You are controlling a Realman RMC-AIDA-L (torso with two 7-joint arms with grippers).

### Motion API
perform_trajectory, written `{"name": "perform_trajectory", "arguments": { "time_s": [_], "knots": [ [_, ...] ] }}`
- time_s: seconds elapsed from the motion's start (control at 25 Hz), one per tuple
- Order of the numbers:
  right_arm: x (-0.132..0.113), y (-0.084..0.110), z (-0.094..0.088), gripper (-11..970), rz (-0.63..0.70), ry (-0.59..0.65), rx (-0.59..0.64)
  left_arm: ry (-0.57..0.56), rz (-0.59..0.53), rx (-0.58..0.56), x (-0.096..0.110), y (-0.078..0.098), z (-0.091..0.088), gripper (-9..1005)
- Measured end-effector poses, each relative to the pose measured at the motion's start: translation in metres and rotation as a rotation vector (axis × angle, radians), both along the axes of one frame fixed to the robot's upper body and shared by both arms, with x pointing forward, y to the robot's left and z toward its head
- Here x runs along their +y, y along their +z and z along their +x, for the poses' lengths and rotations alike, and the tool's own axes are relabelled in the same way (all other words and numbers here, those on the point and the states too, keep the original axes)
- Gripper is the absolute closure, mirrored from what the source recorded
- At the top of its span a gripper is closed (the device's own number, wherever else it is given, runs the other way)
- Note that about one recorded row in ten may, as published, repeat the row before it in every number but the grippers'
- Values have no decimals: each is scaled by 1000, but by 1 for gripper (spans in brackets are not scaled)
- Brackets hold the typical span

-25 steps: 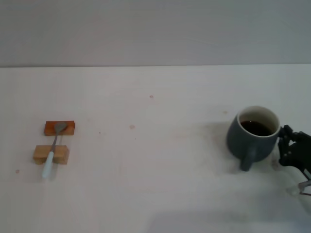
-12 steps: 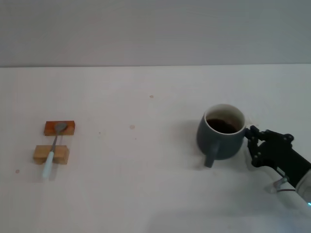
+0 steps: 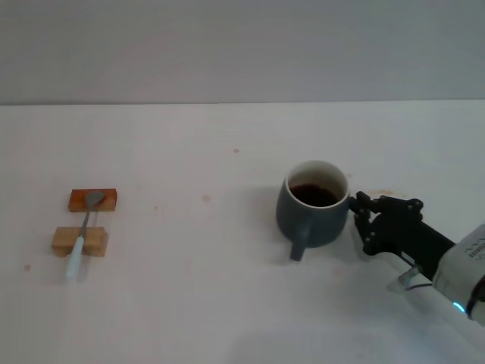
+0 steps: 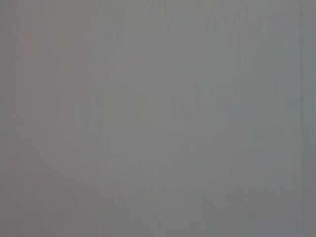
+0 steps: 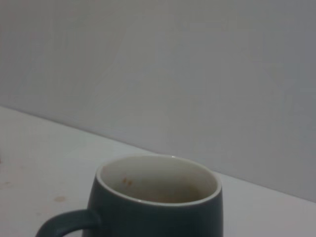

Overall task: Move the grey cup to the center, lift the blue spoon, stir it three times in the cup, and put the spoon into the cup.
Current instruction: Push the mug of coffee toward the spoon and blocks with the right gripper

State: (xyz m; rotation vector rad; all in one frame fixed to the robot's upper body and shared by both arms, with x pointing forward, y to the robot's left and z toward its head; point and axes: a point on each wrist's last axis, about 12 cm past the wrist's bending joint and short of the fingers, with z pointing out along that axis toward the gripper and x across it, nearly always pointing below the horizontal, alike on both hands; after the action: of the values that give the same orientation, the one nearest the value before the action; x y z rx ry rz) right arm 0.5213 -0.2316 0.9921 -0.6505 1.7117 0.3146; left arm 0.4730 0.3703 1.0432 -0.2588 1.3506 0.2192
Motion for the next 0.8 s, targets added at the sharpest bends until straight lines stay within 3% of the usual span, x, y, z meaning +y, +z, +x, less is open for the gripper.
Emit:
{"name": "perform_trajectory", "arguments": {
  "time_s": [0.8],
  "knots": [
    [47, 20, 31, 846, -23, 115, -13, -8, 2, 23, 0, -6, -5, 293]
  ]
}}
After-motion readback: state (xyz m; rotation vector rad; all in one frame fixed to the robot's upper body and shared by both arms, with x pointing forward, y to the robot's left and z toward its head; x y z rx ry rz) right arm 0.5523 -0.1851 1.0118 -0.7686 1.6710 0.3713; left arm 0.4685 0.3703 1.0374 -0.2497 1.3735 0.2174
